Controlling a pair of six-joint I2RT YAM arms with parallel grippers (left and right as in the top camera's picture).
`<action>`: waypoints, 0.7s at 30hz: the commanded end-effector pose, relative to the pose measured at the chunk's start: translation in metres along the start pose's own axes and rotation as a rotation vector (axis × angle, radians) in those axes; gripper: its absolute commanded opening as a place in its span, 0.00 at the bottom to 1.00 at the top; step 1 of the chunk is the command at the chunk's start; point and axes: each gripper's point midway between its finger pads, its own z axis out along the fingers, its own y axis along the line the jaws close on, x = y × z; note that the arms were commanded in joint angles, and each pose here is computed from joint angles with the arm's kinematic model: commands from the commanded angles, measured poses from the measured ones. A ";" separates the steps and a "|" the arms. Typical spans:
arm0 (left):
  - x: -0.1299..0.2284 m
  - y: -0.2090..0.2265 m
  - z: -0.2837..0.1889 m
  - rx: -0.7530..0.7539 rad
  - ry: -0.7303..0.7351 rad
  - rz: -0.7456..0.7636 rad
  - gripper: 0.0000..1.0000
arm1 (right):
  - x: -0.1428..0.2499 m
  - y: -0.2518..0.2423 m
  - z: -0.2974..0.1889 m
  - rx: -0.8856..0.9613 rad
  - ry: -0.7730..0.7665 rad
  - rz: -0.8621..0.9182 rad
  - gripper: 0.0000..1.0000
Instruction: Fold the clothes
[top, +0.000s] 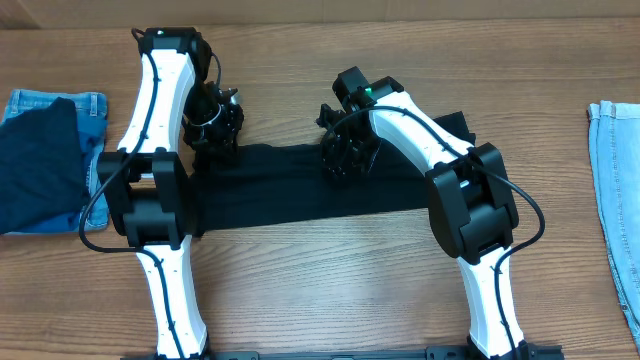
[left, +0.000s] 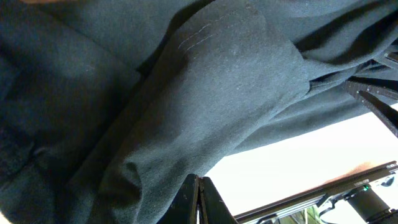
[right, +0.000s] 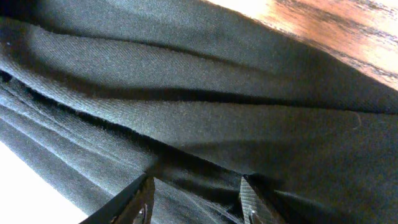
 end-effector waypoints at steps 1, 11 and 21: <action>-0.003 0.032 -0.013 -0.150 -0.051 -0.082 0.10 | 0.028 -0.019 0.034 0.033 0.117 0.047 0.49; 0.004 0.041 -0.025 0.075 -0.044 -0.219 0.40 | 0.027 -0.020 0.033 0.033 0.112 0.045 0.51; -0.001 0.026 -0.021 0.068 -0.050 -0.154 0.20 | 0.027 -0.025 0.032 0.033 0.109 0.057 0.51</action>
